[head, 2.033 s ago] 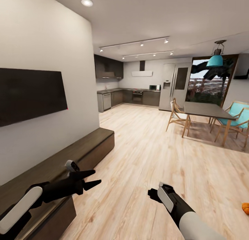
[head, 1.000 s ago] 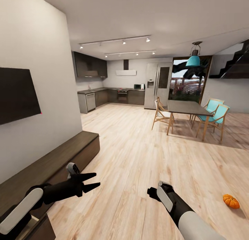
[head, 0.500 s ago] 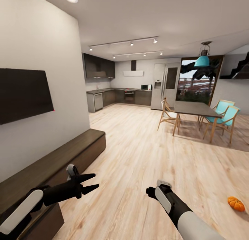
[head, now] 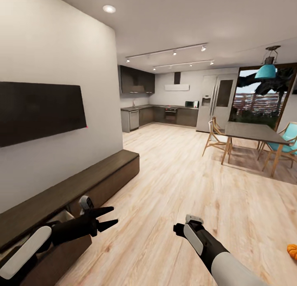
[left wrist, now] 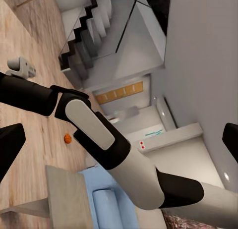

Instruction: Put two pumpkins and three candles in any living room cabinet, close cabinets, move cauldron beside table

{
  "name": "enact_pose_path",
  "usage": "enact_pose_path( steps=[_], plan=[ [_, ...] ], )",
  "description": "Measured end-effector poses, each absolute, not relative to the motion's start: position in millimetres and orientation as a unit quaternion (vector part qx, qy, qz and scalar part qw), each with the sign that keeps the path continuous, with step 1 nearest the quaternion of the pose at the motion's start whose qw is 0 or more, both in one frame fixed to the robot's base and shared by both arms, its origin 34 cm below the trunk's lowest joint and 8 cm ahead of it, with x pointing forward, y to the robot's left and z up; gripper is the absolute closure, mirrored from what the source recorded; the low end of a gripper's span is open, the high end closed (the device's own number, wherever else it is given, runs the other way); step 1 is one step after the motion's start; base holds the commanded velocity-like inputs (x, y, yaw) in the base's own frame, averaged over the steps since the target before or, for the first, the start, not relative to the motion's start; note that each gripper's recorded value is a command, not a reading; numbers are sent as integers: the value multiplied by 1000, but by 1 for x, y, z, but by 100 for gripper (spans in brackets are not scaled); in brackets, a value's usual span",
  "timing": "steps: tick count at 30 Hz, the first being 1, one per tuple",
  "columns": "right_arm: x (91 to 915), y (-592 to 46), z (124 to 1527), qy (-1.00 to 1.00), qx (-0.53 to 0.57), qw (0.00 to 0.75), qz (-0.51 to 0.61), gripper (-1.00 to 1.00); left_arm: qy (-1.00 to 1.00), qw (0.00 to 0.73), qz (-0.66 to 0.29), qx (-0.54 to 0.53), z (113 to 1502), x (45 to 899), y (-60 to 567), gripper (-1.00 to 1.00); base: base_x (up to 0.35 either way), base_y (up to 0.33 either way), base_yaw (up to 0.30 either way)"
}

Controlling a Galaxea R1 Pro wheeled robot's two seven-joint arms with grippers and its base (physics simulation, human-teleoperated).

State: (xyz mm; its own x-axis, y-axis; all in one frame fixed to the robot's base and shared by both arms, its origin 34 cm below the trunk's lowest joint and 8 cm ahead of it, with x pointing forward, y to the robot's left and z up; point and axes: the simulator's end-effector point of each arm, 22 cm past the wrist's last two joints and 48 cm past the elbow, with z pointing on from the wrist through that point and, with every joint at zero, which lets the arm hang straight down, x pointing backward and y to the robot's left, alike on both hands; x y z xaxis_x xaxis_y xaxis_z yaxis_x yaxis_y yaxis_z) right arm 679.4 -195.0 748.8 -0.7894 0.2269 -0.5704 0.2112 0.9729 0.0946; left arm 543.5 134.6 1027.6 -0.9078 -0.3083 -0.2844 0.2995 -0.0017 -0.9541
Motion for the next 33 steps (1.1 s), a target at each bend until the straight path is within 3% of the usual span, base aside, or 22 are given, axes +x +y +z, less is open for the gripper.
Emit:
enact_pose_path(
  steps=[10,19,33],
  plan=[
    [679,-194,749,946,114,303,13,-100,673,215,-708,-4,1028,543,135,-100,-214,-233,274],
    [678,-189,749,948,94,305,6,-100,676,213,-706,-17,1020,548,140,-100,-8,-281,274],
    [677,-185,747,948,81,306,2,-100,674,213,-707,-15,1021,547,139,-100,8,-21,274]
  ],
)
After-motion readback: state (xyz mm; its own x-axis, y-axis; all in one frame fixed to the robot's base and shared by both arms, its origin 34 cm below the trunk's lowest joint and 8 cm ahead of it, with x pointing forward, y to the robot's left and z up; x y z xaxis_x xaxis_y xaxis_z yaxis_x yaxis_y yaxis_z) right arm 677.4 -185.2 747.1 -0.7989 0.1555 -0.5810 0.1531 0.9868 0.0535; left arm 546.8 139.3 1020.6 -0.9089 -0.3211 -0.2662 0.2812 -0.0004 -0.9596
